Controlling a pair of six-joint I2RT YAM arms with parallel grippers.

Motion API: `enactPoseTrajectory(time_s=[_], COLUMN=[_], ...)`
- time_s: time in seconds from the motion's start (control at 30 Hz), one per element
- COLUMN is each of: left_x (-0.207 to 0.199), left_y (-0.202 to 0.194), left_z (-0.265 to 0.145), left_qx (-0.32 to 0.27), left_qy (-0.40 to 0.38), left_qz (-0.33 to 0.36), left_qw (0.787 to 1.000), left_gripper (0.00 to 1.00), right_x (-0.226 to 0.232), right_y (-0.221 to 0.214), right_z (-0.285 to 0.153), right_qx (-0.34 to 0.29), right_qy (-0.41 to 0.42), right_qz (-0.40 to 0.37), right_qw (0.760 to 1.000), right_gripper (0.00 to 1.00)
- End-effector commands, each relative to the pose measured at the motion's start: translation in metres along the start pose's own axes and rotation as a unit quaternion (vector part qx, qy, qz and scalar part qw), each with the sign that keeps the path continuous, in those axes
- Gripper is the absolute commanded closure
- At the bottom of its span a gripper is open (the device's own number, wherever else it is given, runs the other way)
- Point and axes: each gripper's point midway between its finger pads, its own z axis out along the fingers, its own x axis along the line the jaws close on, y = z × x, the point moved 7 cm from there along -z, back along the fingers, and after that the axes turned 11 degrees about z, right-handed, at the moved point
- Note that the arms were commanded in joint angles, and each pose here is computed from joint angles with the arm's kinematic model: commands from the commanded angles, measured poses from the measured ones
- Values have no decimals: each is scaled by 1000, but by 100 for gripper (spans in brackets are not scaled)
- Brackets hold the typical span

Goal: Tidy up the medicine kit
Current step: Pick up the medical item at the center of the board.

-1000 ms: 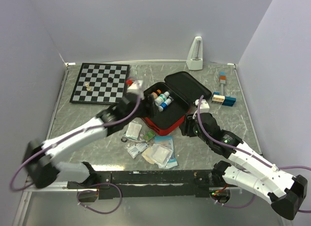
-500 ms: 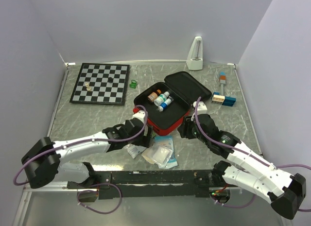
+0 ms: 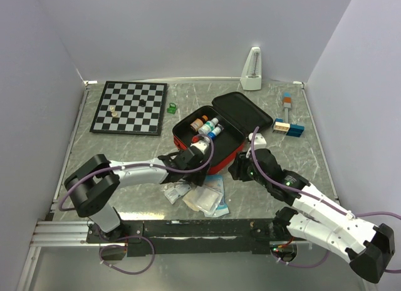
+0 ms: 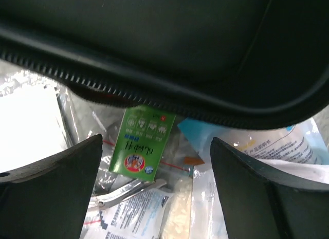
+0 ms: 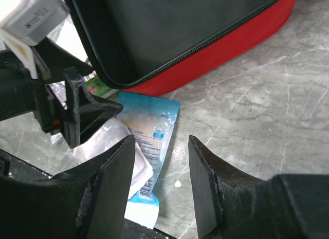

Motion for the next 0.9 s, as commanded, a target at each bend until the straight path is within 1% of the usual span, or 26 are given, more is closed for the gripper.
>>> enactPoseTrajectory(time_s=[0.0,0.17,0.3,0.4,0.53,0.6,0.67,0.77,0.87], left_x=[-1,1,4,5,8,9,10,9,11], left_y=[19,12,5,-1,-1,0,-1,-3,1], left_z=[1,7,10,13,11,9,10,10,3], left_qx=[-26,-3,7,19,13,8,13,21,6], left_qy=[2,10,2,3,10,10,12,11,17], left_qz=[26,42,29,21,15,15,17,18,9], left_qw=[999,999,1000,1000,1000,1000,1000,1000,1000], left_gripper=[11,19,29,32,36,40,42,50,53], right_x=[4,3,3,2,2,2,2,2,2], right_y=[2,2,2,1,1,1,0,0,2], right_z=[-4,-3,-3,-1,-1,-2,-1,-2,-4], right_qx=[-13,-14,-15,-14,-13,-14,-12,-13,-15], right_qy=[17,13,12,10,10,12,10,11,11], right_qz=[6,4,4,4,5,5,5,8,8], right_qw=[1000,1000,1000,1000,1000,1000,1000,1000,1000], right_gripper=[47,47,47,47,47,47,47,47,47])
